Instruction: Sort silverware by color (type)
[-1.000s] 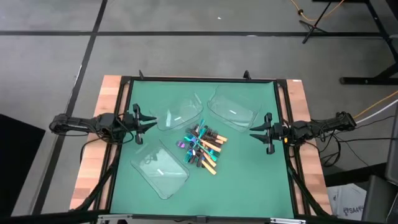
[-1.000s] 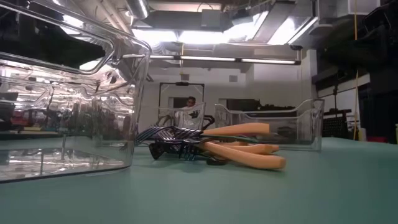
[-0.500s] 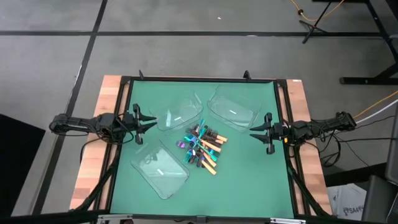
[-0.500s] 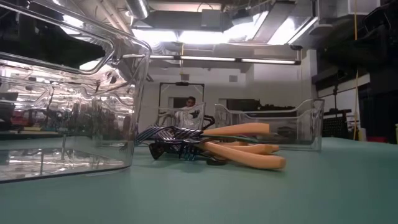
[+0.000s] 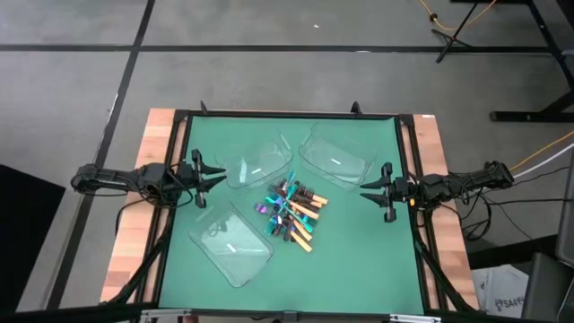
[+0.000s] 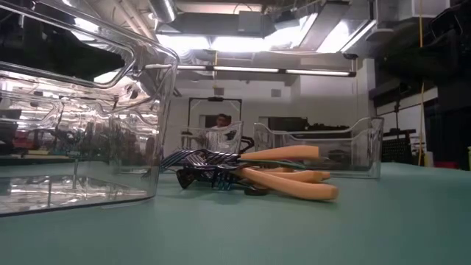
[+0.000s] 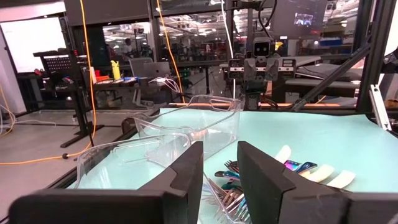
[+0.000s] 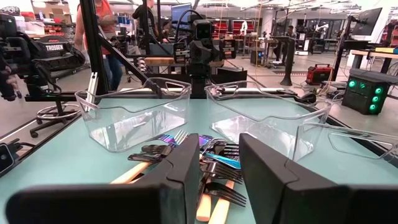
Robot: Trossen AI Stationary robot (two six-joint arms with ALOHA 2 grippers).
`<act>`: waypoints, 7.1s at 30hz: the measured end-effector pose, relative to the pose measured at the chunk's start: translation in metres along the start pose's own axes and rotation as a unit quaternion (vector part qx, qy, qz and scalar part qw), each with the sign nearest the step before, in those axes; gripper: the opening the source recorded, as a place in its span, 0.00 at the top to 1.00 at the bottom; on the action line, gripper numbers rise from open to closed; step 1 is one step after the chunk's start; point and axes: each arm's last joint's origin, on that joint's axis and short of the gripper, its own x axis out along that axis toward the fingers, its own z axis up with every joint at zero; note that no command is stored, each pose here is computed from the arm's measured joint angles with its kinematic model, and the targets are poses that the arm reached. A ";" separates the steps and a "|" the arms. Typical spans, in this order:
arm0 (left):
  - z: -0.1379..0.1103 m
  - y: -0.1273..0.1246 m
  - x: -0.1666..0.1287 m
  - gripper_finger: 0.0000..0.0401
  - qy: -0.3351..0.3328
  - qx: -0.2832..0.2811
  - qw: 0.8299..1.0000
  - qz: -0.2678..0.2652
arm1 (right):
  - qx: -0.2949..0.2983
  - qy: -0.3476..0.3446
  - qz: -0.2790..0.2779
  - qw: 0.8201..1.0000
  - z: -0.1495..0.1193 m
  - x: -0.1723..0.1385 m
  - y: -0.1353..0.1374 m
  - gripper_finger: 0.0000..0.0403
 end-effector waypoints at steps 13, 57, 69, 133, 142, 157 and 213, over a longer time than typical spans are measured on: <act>0.000 0.000 0.000 0.77 0.000 0.000 1.000 0.000 | 0.005 -0.001 0.000 1.000 0.000 0.000 0.000 0.74; 0.000 0.000 0.000 0.77 0.000 0.000 1.000 0.000 | -0.010 0.035 -0.078 0.996 0.130 0.090 0.022 0.49; 0.000 0.000 0.000 0.77 0.000 0.000 1.000 0.000 | -0.077 0.229 -0.087 0.967 0.130 0.194 0.054 0.49; 0.000 0.000 0.000 0.77 0.000 -0.003 1.000 0.000 | 0.050 0.517 -0.089 0.850 -0.014 0.258 0.048 0.57; 0.000 0.000 0.000 0.77 0.000 -0.003 1.000 0.000 | 0.051 0.518 -0.088 0.850 -0.014 0.258 0.048 0.75; 0.000 0.000 0.000 0.77 0.000 -0.003 1.000 0.000 | 0.051 0.516 -0.085 0.851 -0.013 0.258 0.049 0.87; 0.000 0.000 0.000 0.77 0.000 -0.002 1.000 0.000 | -0.177 0.606 -0.272 0.727 0.160 0.223 0.025 0.88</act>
